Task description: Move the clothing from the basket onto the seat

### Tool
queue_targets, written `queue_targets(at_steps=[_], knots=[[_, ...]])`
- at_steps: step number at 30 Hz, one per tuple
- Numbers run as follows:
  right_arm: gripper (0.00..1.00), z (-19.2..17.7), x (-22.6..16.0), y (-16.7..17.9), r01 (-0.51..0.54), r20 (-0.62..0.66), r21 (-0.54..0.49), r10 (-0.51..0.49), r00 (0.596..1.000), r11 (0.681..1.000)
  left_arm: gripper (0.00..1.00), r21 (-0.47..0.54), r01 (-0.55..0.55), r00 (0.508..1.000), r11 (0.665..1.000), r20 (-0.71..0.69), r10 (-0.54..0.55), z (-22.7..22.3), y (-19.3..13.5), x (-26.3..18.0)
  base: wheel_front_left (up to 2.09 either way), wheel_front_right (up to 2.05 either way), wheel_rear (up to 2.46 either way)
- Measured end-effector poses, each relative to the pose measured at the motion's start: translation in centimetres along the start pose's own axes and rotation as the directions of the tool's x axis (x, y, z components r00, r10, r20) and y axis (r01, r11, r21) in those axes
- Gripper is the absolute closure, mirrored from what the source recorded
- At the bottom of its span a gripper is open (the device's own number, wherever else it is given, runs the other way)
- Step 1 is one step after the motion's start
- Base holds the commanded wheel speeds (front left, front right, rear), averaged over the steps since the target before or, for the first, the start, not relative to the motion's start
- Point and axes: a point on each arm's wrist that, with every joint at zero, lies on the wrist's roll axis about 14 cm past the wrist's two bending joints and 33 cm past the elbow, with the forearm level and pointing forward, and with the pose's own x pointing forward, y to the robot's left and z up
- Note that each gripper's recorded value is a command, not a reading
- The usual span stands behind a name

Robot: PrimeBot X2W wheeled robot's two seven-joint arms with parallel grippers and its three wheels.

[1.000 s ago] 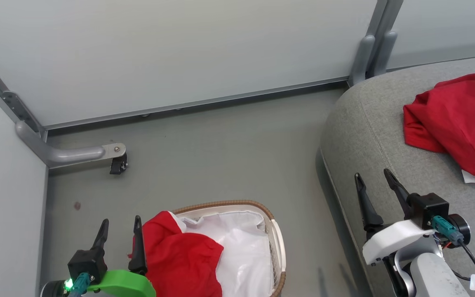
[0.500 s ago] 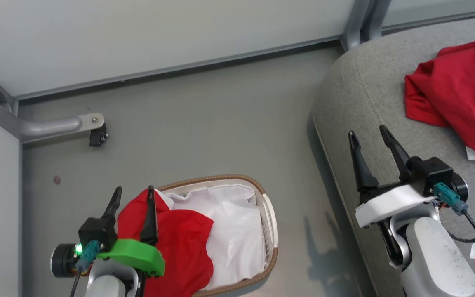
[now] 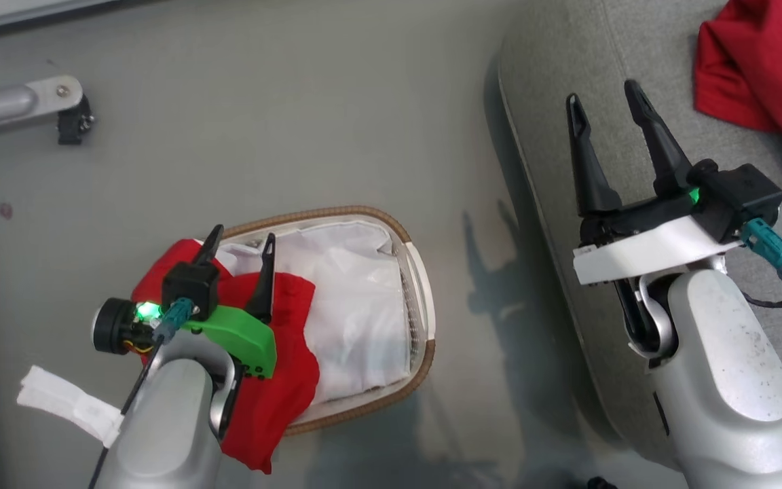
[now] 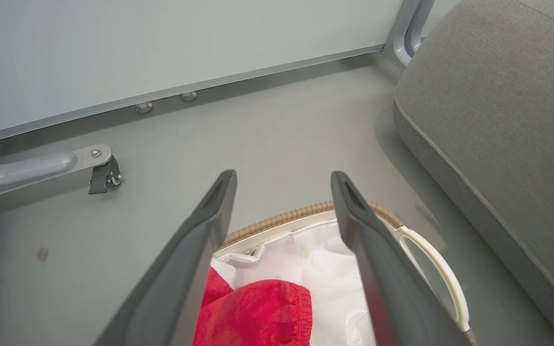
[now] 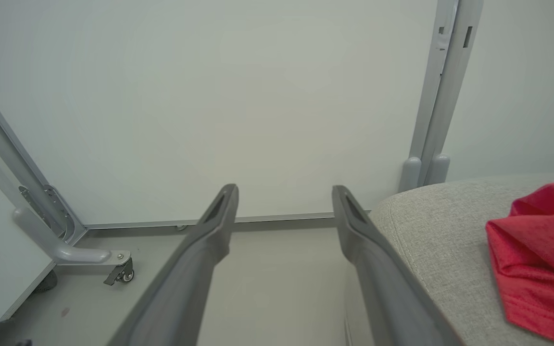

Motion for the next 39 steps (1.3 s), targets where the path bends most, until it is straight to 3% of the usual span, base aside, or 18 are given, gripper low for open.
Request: queue_targets(at_steps=[8,18,27,33,39], knots=[[0.0,-3.6,1.1,-1.6,0.023,-0.05,0.01,-0.022,0.998,1.0,0.0,0.101,0.127,0.967,0.987,-0.233,-0.101,-7.8,-0.2,3.2,0.0,0.0,0.0],[0.0,-8.3,0.6,-3.4,0.06,-0.145,0.015,-0.057,0.988,0.998,0.0,0.094,0.237,0.87,0.967,-0.463,-0.169,-16.1,-1.2,4.8,0.0,0.0,0.0],[0.0,-10.1,0.9,-4.2,0.063,-0.17,0.022,-0.058,0.984,0.998,0.0,0.143,0.343,0.749,0.929,-0.638,-0.178,-22.0,-0.8,5.2,0.0,0.0,0.0],[0.0,-10.7,0.5,-5.0,0.075,-0.186,0.009,-0.072,0.98,0.997,0.0,0.18,0.416,0.643,0.891,-0.751,-0.148,-25.4,-0.7,4.4,0.0,0.0,0.0],[0.0,-11.2,0.3,-5.2,0.077,-0.198,0.001,-0.075,0.977,0.997,0.0,0.195,0.442,0.576,0.876,-0.81,-0.11,-27.0,-0.1,3.7,0.0,0.0,0.0]])
